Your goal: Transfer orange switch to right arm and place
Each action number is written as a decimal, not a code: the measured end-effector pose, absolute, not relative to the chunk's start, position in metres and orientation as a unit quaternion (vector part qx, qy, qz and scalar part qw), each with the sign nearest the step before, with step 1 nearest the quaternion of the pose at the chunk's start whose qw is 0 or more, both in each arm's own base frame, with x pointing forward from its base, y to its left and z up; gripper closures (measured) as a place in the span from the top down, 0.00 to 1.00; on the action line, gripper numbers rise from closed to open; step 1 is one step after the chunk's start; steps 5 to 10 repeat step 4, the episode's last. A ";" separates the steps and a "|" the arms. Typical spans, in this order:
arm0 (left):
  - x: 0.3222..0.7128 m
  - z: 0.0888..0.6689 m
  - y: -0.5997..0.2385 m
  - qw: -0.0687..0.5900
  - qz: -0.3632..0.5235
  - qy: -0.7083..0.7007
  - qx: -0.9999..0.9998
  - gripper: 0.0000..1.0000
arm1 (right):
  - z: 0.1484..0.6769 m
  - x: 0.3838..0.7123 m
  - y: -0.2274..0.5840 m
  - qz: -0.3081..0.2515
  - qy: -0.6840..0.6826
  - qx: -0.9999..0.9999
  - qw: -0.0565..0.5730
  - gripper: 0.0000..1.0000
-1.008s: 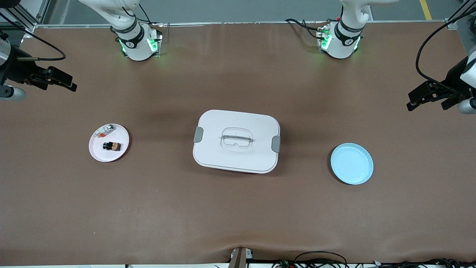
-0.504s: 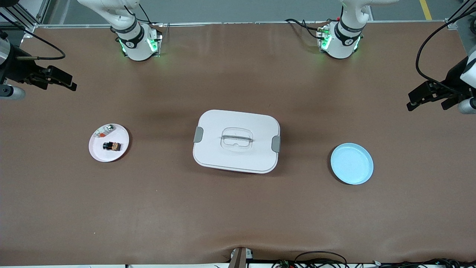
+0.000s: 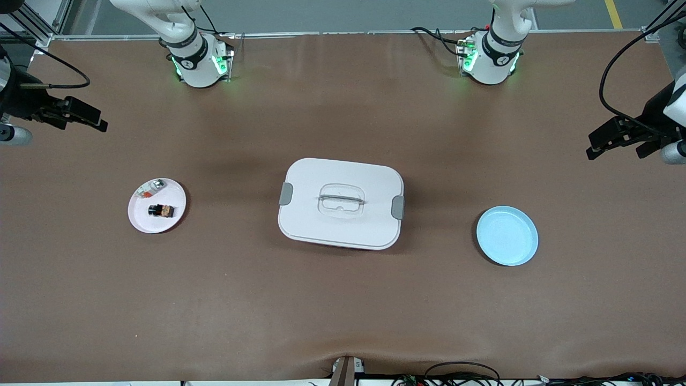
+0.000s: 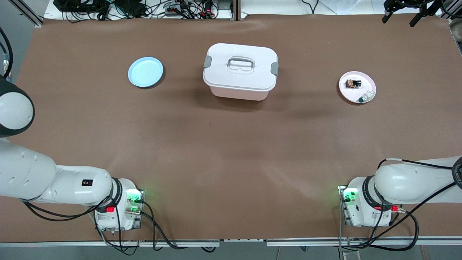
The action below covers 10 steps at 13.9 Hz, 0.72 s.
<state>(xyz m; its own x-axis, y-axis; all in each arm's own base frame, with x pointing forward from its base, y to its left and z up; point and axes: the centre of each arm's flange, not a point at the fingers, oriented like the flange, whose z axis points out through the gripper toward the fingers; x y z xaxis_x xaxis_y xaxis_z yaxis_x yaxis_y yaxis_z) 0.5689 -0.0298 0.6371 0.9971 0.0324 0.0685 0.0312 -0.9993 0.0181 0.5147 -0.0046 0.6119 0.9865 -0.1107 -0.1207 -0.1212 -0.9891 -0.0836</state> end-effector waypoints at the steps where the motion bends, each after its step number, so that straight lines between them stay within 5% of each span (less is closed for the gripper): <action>1: 0.569 0.637 -0.030 0.009 0.034 0.016 0.999 1.00 | 0.613 0.514 -0.002 0.056 0.054 -0.996 0.043 1.00; 10: 0.569 0.637 -0.030 0.009 0.034 0.016 0.999 1.00 | 0.621 0.511 0.016 0.042 0.034 -0.998 0.020 1.00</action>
